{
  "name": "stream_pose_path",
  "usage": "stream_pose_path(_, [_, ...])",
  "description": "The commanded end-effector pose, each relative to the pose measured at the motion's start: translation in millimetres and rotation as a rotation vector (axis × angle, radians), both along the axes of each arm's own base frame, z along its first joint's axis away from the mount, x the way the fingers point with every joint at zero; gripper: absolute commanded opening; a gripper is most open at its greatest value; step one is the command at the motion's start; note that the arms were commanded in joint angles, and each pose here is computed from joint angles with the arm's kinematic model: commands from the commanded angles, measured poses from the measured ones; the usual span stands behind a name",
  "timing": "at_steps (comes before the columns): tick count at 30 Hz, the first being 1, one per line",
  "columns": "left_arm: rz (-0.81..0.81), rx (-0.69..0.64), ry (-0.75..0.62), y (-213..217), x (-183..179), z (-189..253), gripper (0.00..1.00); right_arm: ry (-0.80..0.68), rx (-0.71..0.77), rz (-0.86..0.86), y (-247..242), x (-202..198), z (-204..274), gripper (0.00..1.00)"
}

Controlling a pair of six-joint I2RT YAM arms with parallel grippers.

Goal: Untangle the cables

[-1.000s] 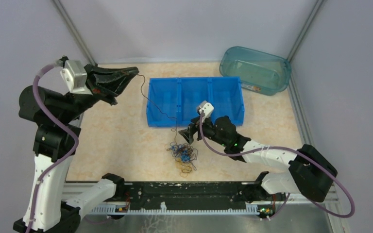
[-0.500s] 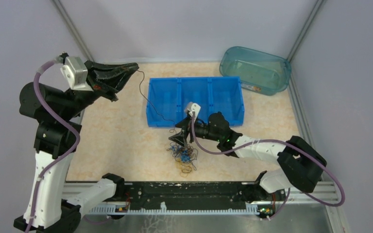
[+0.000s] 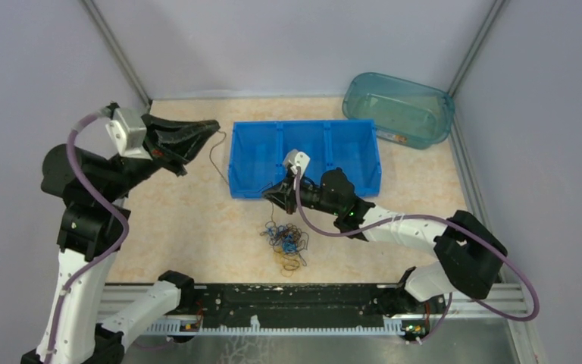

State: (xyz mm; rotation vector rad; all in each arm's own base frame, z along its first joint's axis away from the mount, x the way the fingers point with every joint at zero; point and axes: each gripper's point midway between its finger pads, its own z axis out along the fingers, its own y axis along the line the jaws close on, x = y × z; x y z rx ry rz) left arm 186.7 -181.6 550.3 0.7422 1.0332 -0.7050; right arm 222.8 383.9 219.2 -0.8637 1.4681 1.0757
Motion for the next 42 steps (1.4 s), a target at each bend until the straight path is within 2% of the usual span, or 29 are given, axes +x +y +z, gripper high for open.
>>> stream_pose_path(1, [-0.041,0.081,0.201,-10,7,-81,0.16,-0.115,0.133,0.014,-5,-9,70,0.0])
stream_pose_path(5, [-0.167,0.179,0.34,-21,-9,-157,0.34,-0.114,0.162,0.06,-7,-20,85,0.0])
stream_pose_path(9, [-0.239,0.241,0.439,-26,-18,-216,0.43,-0.093,0.199,0.102,-8,-31,95,0.0])
stream_pose_path(15, [-0.368,0.313,0.495,-32,-33,-264,0.59,-0.071,0.271,0.151,-10,-43,116,0.0])
stream_pose_path(21, [-0.387,0.36,0.524,-32,-34,-294,0.66,-0.053,0.304,0.194,-9,-53,130,0.0])
stream_pose_path(35, [-0.411,0.31,0.588,-43,-24,-302,0.68,-0.03,0.343,0.254,6,-70,142,0.0])
stream_pose_path(42, [-0.434,0.29,0.616,-47,-28,-299,0.58,-0.012,0.365,0.271,11,-75,144,0.0])
